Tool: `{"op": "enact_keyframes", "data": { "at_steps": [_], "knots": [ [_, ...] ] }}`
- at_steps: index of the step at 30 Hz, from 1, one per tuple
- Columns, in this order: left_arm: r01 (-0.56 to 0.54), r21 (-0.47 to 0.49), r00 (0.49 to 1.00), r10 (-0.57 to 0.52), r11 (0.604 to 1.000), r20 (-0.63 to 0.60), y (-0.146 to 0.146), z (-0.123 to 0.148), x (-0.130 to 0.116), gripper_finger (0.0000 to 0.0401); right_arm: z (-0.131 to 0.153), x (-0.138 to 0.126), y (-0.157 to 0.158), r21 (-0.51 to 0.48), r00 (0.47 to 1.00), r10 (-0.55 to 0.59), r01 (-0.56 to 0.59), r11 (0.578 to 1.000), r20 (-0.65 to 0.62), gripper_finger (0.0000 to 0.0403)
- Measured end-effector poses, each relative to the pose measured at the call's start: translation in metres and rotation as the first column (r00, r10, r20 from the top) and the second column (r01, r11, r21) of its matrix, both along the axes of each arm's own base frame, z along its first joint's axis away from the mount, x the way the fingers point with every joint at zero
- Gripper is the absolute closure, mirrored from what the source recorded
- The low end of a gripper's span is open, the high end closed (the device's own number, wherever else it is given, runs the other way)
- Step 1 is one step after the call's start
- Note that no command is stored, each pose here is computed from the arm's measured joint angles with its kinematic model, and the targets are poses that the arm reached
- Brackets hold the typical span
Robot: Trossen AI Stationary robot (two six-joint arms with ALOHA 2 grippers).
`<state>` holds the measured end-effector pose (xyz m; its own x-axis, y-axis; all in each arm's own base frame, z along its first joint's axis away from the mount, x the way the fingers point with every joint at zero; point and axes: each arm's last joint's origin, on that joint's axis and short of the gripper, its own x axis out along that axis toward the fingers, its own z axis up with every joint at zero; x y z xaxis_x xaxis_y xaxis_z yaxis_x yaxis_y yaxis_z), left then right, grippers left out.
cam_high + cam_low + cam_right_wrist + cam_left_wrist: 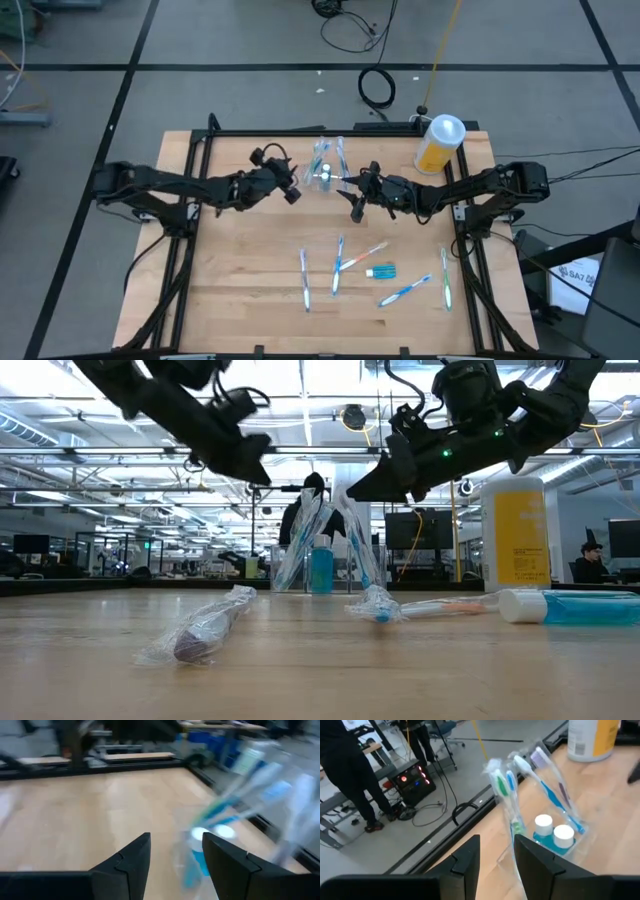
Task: Pick & Place toothbrushing station
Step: Put the mouthwash into the transparent organizer
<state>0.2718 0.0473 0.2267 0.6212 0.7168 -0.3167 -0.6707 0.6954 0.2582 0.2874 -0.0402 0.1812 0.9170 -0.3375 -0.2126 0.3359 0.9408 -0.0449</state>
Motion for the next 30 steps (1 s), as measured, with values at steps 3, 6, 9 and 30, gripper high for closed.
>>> {"op": "enact_keyframes", "data": {
  "at_steps": [3,6,9,30],
  "knots": [
    [0.000,-0.035,1.000,0.002,0.999,0.031,-0.005,0.011,-0.012,0.0274,0.005,0.002,0.004,-0.029,0.995,0.084,-0.083,0.996,0.044,0.0229],
    [0.030,-0.076,0.999,-0.029,0.997,0.013,-0.011,0.016,-0.022,0.0274,0.013,0.004,0.013,-0.048,0.976,0.179,-0.175,0.983,0.123,0.0229],
    [0.047,-0.129,0.999,-0.048,0.991,-0.009,-0.017,0.015,-0.029,0.0274,0.018,0.006,0.031,-0.100,0.938,0.304,-0.291,0.951,0.165,0.0229],
    [0.073,-0.161,0.997,-0.078,0.984,-0.027,-0.023,0.011,-0.028,0.0274,0.023,0.004,0.159,0.279,0.848,0.483,-0.420,0.863,-0.218,0.0216]
  ]
}}
